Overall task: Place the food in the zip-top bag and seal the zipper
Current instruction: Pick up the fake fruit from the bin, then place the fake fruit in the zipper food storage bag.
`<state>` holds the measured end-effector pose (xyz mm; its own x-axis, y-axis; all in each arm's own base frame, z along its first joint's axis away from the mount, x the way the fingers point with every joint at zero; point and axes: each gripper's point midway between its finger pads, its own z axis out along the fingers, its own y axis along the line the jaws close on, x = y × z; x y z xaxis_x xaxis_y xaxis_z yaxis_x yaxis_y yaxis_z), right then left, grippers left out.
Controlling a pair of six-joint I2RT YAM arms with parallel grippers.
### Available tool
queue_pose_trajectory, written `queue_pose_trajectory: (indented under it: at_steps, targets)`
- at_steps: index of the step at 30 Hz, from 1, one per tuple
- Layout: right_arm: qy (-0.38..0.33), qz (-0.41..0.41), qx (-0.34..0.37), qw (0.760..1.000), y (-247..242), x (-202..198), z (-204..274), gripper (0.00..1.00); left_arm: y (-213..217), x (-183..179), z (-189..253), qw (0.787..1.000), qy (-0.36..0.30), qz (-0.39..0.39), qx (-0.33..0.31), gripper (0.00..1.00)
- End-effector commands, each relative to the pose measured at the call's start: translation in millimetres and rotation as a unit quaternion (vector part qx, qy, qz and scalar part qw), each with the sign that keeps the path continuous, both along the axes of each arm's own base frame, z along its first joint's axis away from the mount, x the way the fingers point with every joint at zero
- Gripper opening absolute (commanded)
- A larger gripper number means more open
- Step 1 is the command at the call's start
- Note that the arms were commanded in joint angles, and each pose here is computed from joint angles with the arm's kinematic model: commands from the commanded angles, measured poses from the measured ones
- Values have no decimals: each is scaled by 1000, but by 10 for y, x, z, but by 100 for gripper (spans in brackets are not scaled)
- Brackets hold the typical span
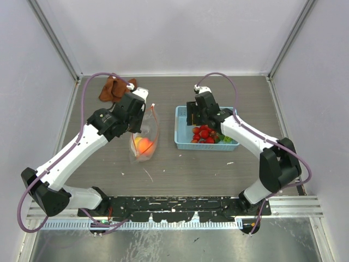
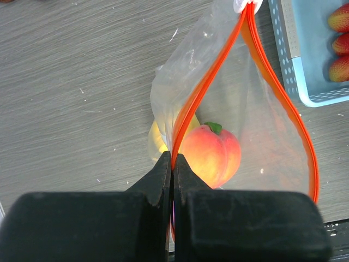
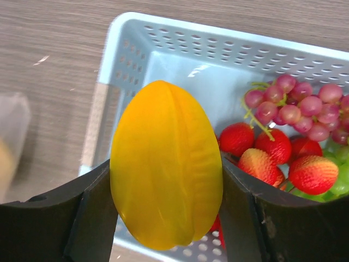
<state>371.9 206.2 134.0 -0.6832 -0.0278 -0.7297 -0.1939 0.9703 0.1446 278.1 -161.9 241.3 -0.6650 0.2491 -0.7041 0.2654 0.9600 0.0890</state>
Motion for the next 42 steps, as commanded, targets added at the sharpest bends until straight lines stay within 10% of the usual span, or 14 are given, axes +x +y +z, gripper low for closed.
queue_pose_trajectory:
  at_steps: [1,20,42]
  targets:
    - [-30,34,82,996,267,-197,693,32,-60,49,74,1000,-15,-2,-21,0]
    - [-6,211,230,950,1527,-1330,1815,32,-159,25,70,999,-9,-11,-49,0]
    - [72,152,217,962,1818,-1263,1165,36,-221,-54,208,995,-23,-30,-88,0]
